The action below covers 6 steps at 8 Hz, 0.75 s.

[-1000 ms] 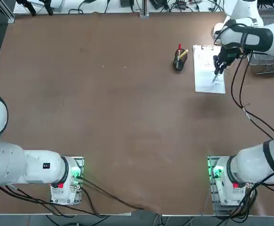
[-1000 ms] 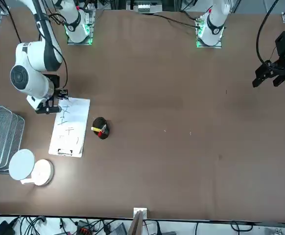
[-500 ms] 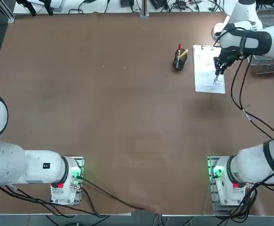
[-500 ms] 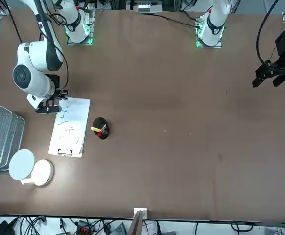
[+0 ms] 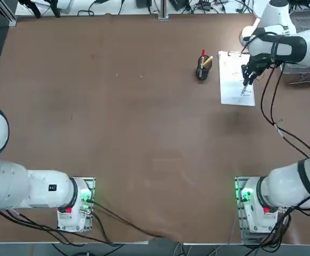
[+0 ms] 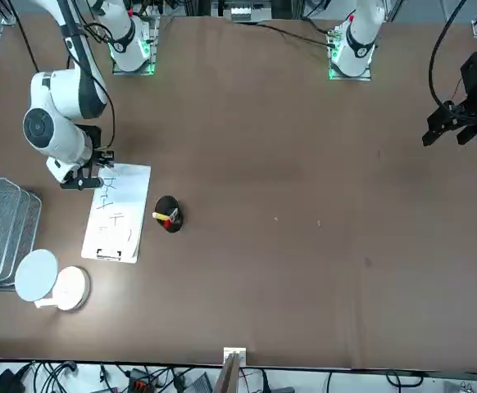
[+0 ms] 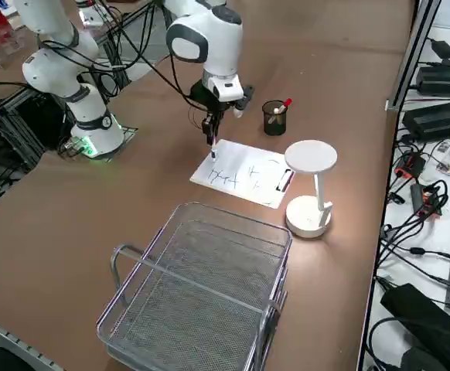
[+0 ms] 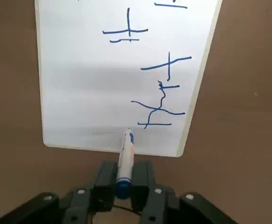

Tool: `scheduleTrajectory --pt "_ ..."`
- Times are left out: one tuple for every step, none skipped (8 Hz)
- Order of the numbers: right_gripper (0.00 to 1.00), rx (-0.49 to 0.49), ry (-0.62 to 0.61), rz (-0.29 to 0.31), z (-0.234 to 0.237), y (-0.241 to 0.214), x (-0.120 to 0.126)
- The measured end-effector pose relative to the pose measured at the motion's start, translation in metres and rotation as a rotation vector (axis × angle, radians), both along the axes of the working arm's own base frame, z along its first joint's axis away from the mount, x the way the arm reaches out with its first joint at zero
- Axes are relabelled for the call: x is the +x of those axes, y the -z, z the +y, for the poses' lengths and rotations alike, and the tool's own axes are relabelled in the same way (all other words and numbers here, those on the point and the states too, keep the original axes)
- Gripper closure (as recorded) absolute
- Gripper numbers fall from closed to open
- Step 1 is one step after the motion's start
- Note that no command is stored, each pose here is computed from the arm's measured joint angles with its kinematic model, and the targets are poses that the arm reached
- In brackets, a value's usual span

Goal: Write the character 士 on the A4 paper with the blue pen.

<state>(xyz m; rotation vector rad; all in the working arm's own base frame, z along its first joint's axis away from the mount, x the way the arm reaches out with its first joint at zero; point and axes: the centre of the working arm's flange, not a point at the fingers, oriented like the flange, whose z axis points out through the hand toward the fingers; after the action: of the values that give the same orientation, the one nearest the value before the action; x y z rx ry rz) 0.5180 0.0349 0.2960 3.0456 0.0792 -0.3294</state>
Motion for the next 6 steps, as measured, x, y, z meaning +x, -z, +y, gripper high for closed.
scheduleTrajectory --pt "0.8 0.001 -0.001 -0.001 0.0001 0.0022 0.0006" --pt "0.8 0.0 -0.001 -0.001 0.0001 0.0034 0.0008" --pt "0.8 0.0 -0.002 -0.001 0.0001 0.0042 0.0009" --pt "0.8 0.0 -0.001 0.0 0.0002 0.0051 0.0009" --pt "0.8 -0.001 0.003 0.001 0.0002 0.0063 0.0009" --pt "0.8 -0.003 0.013 0.0 0.0003 0.0063 0.001"
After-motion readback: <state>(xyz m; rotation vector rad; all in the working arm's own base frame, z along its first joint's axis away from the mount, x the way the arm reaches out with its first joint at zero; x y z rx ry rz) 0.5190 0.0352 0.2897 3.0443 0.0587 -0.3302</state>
